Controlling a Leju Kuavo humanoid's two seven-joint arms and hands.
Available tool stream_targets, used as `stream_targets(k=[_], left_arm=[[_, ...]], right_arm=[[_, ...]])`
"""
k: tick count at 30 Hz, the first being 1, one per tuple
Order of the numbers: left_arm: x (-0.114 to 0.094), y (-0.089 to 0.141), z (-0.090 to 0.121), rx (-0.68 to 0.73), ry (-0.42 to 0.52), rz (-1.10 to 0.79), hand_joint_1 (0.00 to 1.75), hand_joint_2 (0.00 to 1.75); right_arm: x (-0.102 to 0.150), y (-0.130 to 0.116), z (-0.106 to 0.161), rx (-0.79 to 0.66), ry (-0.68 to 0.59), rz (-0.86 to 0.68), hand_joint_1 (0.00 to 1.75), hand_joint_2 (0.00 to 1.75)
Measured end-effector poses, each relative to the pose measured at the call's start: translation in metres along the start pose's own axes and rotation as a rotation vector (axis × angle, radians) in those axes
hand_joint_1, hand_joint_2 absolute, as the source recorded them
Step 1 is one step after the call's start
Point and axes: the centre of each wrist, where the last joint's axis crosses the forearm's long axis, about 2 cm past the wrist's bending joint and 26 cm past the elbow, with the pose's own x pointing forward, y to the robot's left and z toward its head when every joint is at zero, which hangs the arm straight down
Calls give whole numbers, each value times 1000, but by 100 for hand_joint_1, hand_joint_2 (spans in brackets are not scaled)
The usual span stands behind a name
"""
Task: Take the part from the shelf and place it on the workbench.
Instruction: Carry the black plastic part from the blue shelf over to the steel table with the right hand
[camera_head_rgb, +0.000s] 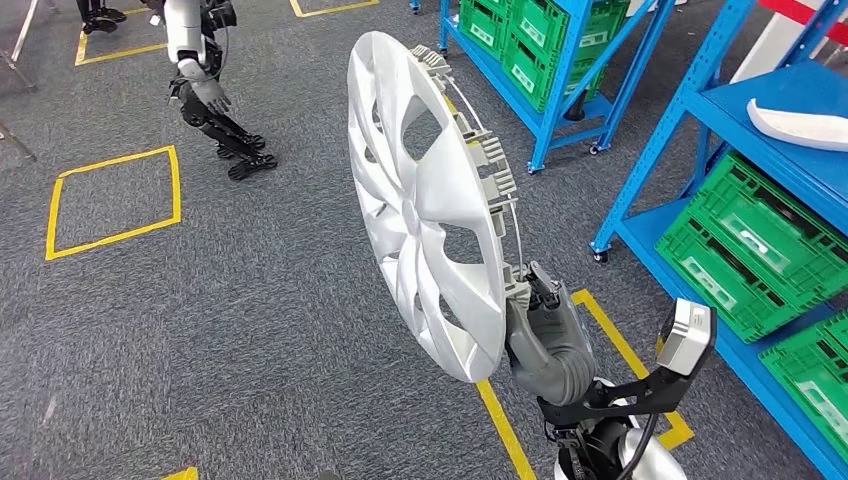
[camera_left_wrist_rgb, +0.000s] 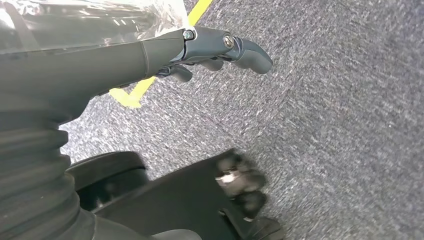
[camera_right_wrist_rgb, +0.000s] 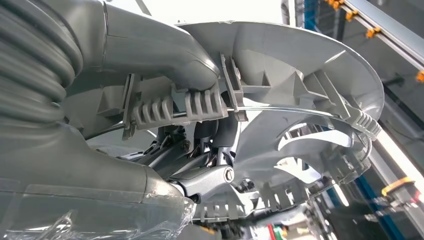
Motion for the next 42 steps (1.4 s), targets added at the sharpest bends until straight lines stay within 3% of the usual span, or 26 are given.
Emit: stream_targets(k=[42], left_arm=[[-1,0,0,-1,12,7,0,175]], right_arm=[[-2,-1,-2,-3,11,-5,175,175]])
